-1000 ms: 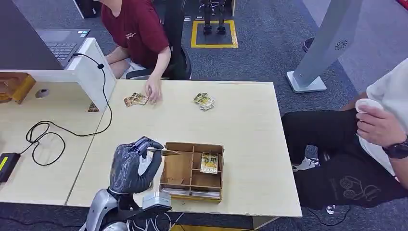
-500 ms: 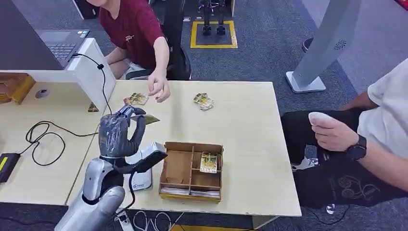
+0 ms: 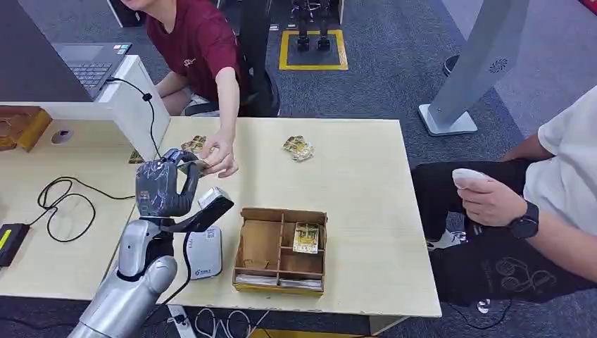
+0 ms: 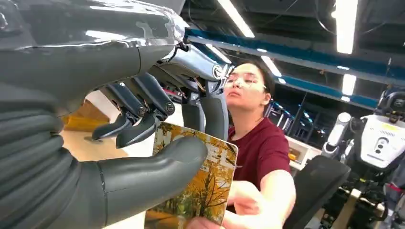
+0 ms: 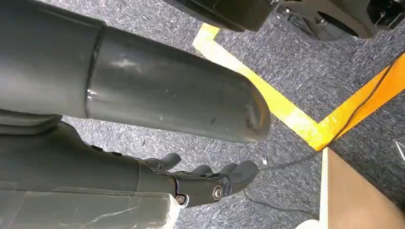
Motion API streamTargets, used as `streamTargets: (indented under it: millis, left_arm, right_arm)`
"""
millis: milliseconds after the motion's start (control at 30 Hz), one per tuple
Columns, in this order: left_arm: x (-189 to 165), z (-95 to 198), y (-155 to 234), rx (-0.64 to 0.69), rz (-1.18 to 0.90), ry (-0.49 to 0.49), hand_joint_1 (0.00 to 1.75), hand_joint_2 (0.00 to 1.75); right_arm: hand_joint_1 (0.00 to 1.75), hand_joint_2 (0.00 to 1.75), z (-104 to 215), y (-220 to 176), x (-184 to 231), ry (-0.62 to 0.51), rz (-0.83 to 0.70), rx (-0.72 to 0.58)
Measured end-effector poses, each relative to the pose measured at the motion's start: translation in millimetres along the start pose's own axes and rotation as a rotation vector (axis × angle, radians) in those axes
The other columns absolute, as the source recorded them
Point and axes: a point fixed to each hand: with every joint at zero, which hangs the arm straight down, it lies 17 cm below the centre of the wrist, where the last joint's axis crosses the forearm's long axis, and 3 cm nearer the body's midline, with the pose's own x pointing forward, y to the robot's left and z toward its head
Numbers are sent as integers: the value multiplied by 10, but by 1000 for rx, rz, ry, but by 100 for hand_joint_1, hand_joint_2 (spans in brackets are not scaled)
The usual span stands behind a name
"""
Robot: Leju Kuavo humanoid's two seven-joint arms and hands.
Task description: Pass the card to the sensor for recognition and then transmit it.
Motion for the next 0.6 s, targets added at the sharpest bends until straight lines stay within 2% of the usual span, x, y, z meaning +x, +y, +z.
streamTargets:
  millis: [133,167,200,433,600]
  left_arm:
    - [-54,10,-29,-7,-3,14,175,175]
    - [-59,12,-36,-9,-3,15,157,175]
    - [-67,14,-42,-10,-4,17,0,175]
    - [-118,8,-21,-3,9,31,0,175]
    - [-455,-22,237,84,-32,94,0,175]
  right_arm:
    - [0,0,-1,-2,-17,7,-11,0]
    - [0,0,-1,0,-15,7,-11,1]
    - [0,0,-2,-1,-15,7,-10,1]
    - [0,0,-2,8,-11,10,-17,6]
    - [0,0,8,28,-40,18,-27,13]
